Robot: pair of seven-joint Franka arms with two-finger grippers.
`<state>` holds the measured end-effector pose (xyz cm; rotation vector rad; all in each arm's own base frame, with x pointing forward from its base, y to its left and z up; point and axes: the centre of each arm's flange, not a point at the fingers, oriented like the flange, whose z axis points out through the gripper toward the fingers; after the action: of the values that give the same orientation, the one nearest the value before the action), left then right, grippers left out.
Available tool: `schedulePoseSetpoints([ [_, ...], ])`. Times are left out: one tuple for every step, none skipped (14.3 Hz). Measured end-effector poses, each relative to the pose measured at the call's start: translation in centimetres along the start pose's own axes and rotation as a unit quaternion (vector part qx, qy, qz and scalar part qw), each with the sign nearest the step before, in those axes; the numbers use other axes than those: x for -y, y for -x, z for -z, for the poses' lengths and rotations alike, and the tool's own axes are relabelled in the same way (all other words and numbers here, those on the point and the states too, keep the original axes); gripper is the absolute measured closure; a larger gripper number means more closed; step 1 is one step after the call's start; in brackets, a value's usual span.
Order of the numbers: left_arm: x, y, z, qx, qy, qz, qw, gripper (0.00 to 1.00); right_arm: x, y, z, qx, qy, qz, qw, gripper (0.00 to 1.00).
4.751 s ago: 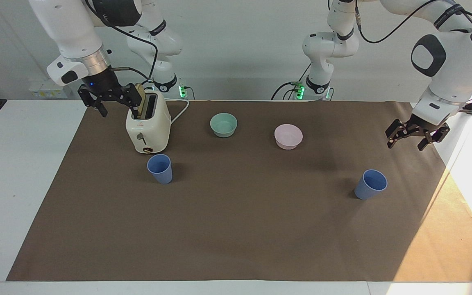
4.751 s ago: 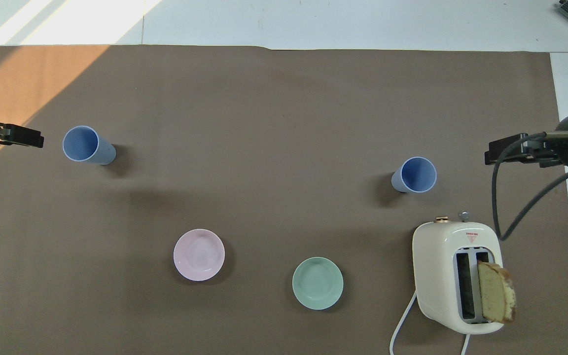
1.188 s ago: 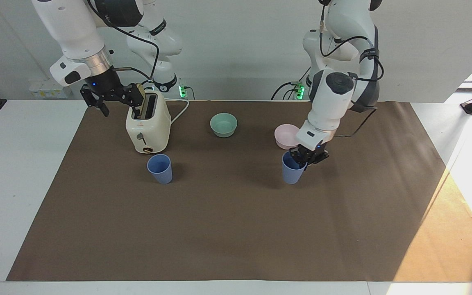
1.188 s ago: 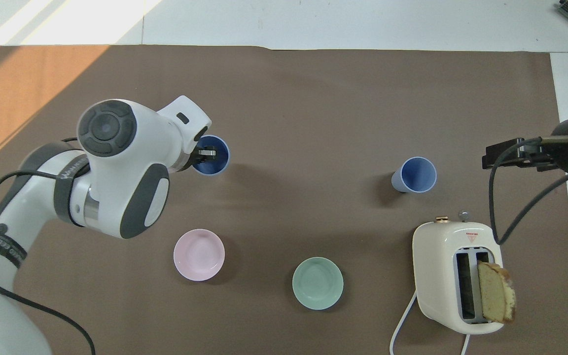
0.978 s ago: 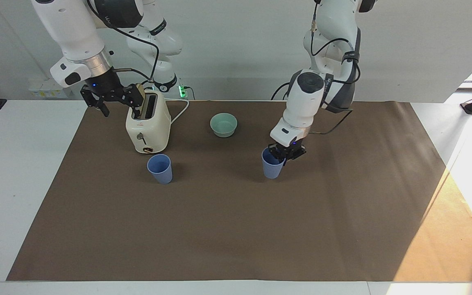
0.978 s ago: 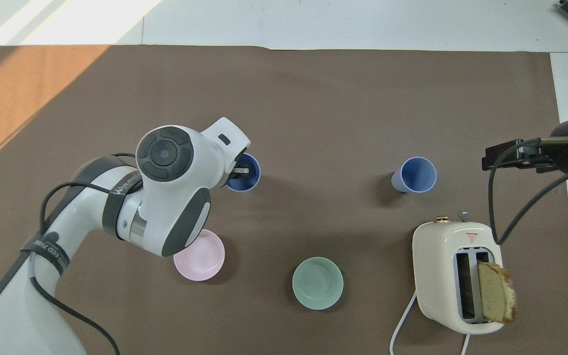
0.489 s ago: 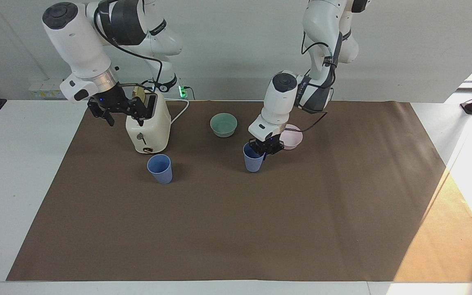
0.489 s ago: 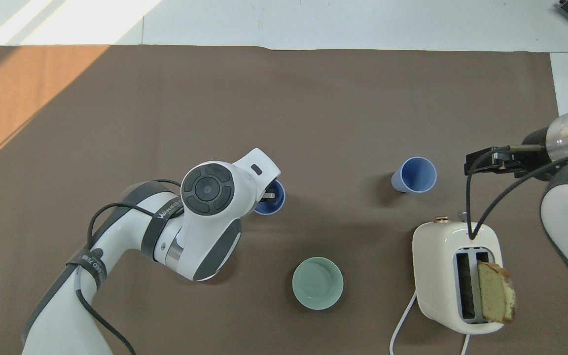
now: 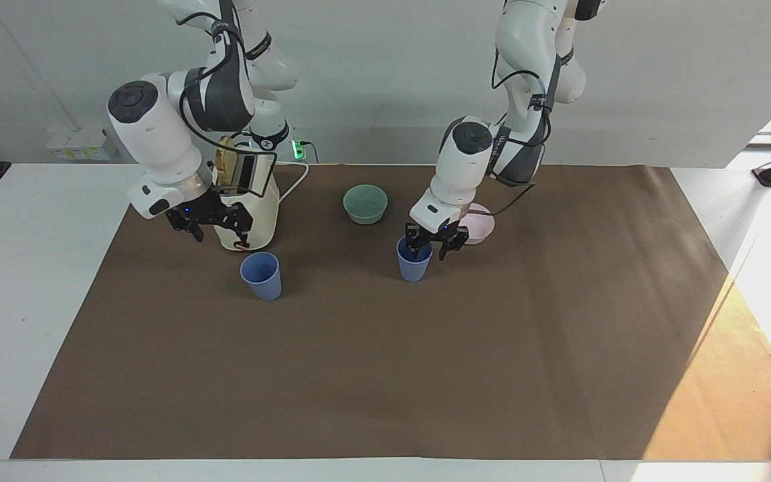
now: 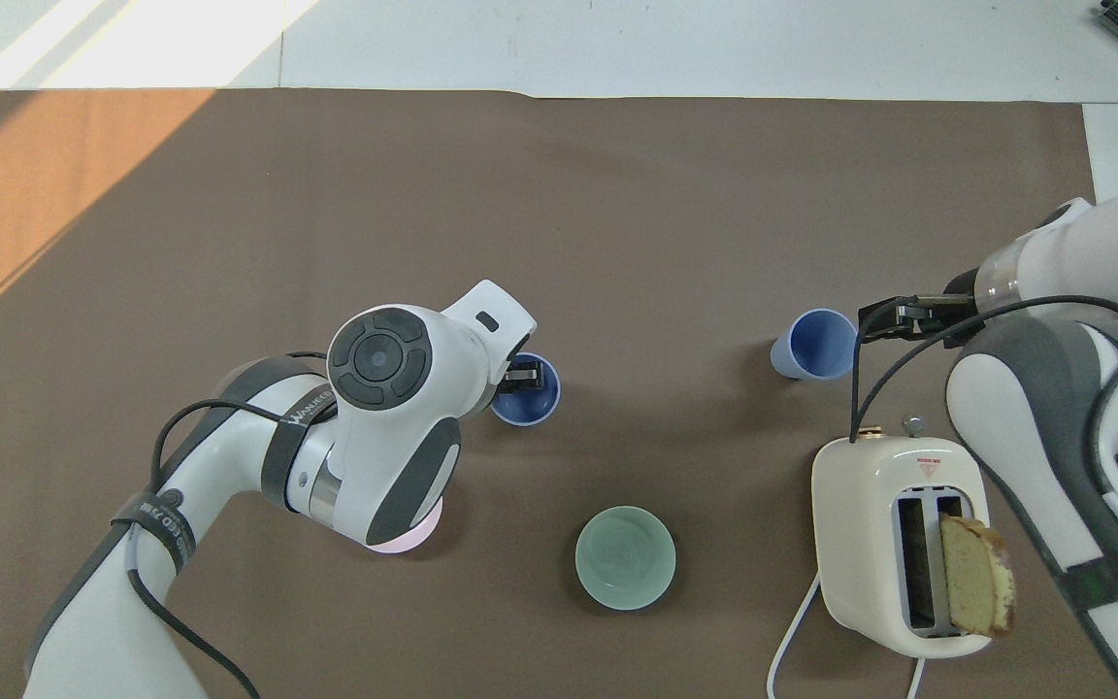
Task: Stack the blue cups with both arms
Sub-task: 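Set the cup down with the left gripper while the right gripper reaches the other cup, then grasp the second blue cup with the right gripper while the left gripper withdraws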
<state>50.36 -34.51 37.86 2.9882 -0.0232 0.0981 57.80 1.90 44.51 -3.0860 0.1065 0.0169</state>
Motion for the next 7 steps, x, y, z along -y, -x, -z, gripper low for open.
schedulePoseSetpoints([
  [1.4,-0.8,0.9,0.0,-0.001,0.013,1.0,0.03,0.0,-0.3,-1.3,0.003,-0.001,-0.002,1.0,0.0],
  [3.2,-1.7,1.9,0.002,-0.003,0.024,1.0,0.0,-0.1,-0.5,-2.6,0.01,-0.001,-0.006,1.0,0.0],
  [4.9,-2.5,3.1,0.001,-0.005,0.026,1.0,0.0,-0.1,-0.7,-3.6,0.012,-0.001,-0.009,1.0,0.0],
  [6.7,-3.1,4.3,0.001,-0.008,0.022,1.0,0.0,-0.1,-1.0,-4.6,0.013,-0.002,-0.01,1.0,0.0],
  [8.4,-3.6,5.5,0.0,-0.011,0.019,1.0,0.0,0.1,-1.1,-5.8,0.014,-0.003,-0.008,1.0,0.0],
  [10.1,-4.1,6.9,-0.002,-0.013,0.011,1.0,0.0,0.5,-1.2,-6.9,0.014,-0.003,-0.006,1.0,0.0],
  [11.9,-4.5,8.3,-0.003,-0.016,0.002,1.0,0.0,0.8,-1.2,-8.0,0.012,-0.003,-0.003,1.0,0.0],
])
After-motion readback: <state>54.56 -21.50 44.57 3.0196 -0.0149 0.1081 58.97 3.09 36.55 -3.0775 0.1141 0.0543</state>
